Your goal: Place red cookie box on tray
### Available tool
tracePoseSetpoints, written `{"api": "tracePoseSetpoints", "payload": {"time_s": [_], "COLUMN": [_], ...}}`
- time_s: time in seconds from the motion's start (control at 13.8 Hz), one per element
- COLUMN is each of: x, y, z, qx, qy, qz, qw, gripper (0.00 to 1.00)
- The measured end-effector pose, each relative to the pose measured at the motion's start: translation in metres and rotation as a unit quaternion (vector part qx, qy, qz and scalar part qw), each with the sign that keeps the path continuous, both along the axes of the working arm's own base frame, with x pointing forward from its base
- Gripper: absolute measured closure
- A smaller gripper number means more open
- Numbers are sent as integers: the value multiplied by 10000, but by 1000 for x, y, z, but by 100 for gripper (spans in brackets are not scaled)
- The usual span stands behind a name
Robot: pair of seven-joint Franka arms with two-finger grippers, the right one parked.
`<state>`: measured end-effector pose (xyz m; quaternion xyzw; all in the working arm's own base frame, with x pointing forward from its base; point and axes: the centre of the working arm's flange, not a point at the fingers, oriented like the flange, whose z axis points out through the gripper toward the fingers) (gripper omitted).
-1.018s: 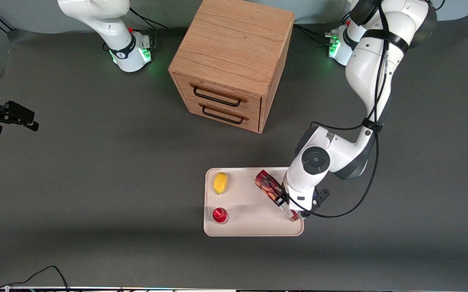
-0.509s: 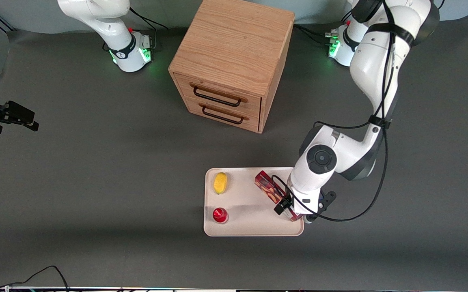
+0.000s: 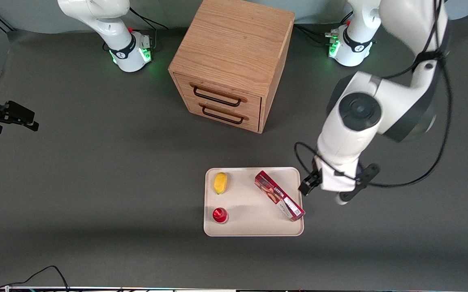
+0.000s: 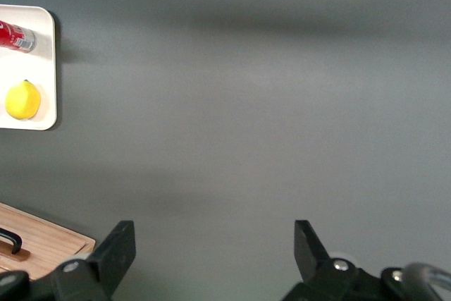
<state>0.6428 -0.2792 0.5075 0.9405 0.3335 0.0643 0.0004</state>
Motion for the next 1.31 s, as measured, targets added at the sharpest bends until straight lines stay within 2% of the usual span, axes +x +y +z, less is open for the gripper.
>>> {"api": "tracePoseSetpoints", "payload": {"time_s": [0.15, 0.36, 0.58, 0.87, 1.02, 1.31], "x": [-19, -45, -69, -90, -93, -93], "y": [26, 78, 138, 212, 248, 287], "z": [44, 97, 142, 173, 177, 173], "qx": [111, 163, 159, -53, -151, -213], "qy": [182, 565, 763, 958, 1001, 1057], "qz": [-227, -620, -989, -1525, -1684, -1850], "qw": [9995, 9963, 9920, 9836, 9805, 9768], "gripper": [0, 0, 0, 0, 0, 0]}}
